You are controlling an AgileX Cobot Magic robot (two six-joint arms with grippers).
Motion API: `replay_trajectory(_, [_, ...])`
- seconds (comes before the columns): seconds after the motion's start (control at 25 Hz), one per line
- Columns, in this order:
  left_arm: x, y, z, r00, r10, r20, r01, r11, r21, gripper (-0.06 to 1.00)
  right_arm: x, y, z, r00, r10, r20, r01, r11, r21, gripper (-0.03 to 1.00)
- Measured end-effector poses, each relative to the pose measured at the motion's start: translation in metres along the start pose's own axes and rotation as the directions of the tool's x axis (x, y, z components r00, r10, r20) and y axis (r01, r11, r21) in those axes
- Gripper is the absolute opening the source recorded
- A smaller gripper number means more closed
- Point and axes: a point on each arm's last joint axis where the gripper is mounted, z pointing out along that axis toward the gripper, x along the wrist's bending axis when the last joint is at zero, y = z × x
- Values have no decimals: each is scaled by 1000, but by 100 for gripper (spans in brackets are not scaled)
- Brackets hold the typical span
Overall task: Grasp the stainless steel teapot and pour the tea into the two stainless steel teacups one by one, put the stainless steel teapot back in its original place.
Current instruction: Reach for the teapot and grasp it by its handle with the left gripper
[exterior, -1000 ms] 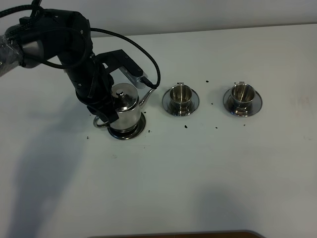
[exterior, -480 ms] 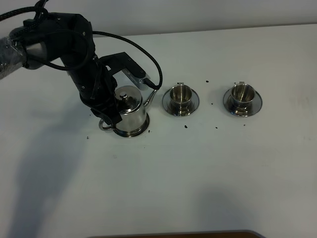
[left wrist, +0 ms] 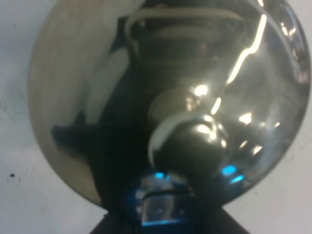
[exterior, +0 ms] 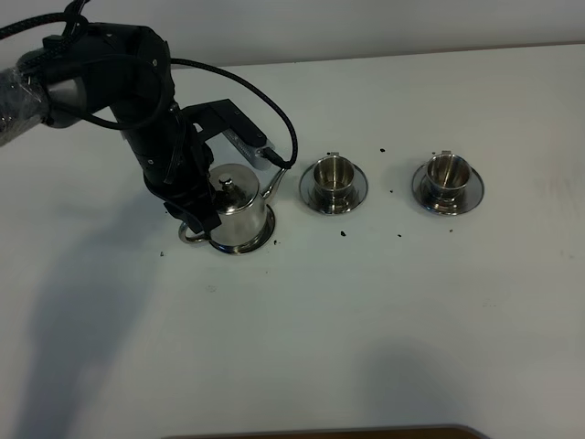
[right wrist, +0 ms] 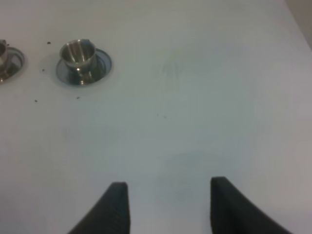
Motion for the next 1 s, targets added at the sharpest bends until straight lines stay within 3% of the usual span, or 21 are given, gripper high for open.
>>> replay_trajectory(0.72, [0, -3, 0, 1000, 9, -3, -9, 999, 33, 36, 0, 0, 0, 1000, 0, 0, 0, 1000, 0, 38])
replay_trajectory(1.0, [-8, 2, 0, 997, 39, -70, -32, 995, 98, 36, 0, 0, 0, 1000, 0, 0, 0, 1000, 0, 38])
